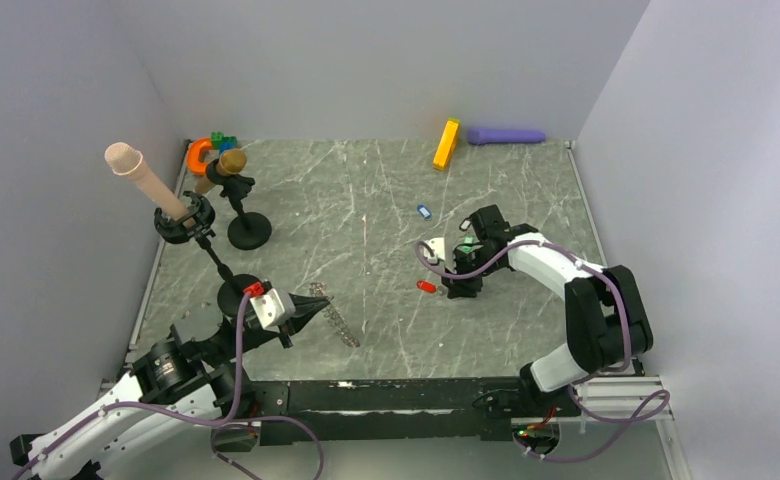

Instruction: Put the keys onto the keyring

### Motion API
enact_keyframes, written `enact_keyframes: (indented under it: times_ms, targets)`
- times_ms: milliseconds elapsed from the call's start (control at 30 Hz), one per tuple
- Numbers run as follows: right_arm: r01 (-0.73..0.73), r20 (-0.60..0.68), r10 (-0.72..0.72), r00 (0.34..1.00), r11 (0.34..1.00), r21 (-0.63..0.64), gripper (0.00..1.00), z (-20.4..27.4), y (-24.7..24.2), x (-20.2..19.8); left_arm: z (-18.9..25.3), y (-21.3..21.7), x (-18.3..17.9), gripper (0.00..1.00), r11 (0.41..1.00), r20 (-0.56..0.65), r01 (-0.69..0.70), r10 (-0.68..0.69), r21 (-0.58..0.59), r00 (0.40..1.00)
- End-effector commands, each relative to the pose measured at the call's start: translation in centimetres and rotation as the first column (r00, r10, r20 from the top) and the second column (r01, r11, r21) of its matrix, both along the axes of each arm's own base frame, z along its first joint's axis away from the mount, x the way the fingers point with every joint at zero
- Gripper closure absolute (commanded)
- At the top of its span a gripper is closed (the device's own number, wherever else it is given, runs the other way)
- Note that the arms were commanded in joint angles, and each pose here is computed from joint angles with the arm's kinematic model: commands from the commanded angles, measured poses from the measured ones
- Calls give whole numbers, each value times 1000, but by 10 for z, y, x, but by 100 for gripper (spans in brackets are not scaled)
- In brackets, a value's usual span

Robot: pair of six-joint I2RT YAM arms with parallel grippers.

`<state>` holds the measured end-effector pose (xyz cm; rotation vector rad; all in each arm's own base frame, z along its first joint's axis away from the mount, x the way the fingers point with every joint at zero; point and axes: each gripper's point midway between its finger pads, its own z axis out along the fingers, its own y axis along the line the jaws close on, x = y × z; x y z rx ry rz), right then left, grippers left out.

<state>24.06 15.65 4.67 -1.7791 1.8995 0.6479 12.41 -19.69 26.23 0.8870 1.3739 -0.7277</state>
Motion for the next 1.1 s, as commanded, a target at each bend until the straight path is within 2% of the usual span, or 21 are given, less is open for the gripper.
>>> enact_keyframes:
  times_ms: [0,633,1067]
  targets:
    - [-80,123,65,990,990,117,59,5,22,22,27,-1,0,100,996,33,1,2,-84,999]
    - [-83,76,76,994,992,96,63,-25,22,23,24,0,1,100,997,30,-5,8,-82,1000]
    - [-74,47,70,996,992,103,68,-27,25,21,24,-1,1,100,997,27,-5,7,-81,1000]
